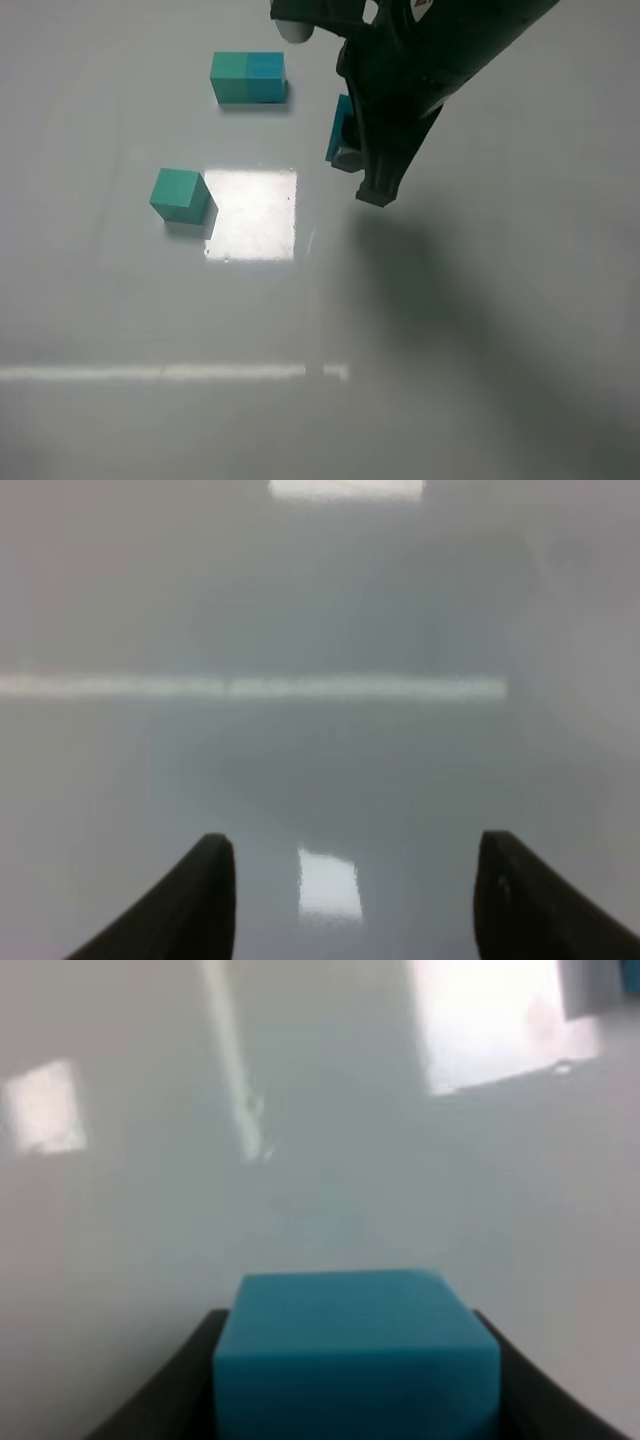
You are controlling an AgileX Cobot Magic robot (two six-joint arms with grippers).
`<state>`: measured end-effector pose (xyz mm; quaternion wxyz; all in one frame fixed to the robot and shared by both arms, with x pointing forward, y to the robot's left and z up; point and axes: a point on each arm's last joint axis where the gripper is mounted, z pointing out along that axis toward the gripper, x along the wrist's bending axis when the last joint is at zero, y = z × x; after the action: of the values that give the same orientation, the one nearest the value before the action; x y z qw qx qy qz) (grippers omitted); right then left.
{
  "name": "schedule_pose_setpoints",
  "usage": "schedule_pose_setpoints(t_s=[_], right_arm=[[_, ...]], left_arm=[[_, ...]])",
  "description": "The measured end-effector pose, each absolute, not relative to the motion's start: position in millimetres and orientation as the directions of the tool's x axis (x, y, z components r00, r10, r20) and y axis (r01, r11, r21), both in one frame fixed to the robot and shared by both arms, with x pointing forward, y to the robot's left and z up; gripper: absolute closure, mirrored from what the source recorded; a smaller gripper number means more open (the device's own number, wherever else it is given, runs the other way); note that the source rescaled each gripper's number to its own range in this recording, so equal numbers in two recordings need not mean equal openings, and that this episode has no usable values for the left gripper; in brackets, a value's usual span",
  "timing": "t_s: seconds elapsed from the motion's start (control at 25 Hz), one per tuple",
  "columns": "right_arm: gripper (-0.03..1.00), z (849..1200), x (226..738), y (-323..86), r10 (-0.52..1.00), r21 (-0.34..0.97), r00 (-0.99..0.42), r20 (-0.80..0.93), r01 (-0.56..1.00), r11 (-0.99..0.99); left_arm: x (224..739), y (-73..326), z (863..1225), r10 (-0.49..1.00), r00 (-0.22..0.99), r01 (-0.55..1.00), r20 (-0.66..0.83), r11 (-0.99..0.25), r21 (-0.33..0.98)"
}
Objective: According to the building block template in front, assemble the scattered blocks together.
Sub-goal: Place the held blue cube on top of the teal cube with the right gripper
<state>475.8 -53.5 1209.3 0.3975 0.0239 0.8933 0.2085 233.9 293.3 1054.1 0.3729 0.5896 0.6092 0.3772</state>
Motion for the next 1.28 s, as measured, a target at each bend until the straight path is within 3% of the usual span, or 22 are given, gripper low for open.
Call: schedule_pose_setpoints(t_s=[0.64,1.28], right_arm=[[0.96,1182,483,50,0.175,0.43,-0.748,-0.64,-0.16,0.889],[0.96,1165,491,61,0.158,0.386,-0.759,-0.632,-0.131,0.913]], left_arm=[[234,293,1054,1.0,-0.027,0.437,-0.01,0.02,0.899],[234,293,1054,1.0,-0.027,0.437,-0.01,0.02,0.899]])
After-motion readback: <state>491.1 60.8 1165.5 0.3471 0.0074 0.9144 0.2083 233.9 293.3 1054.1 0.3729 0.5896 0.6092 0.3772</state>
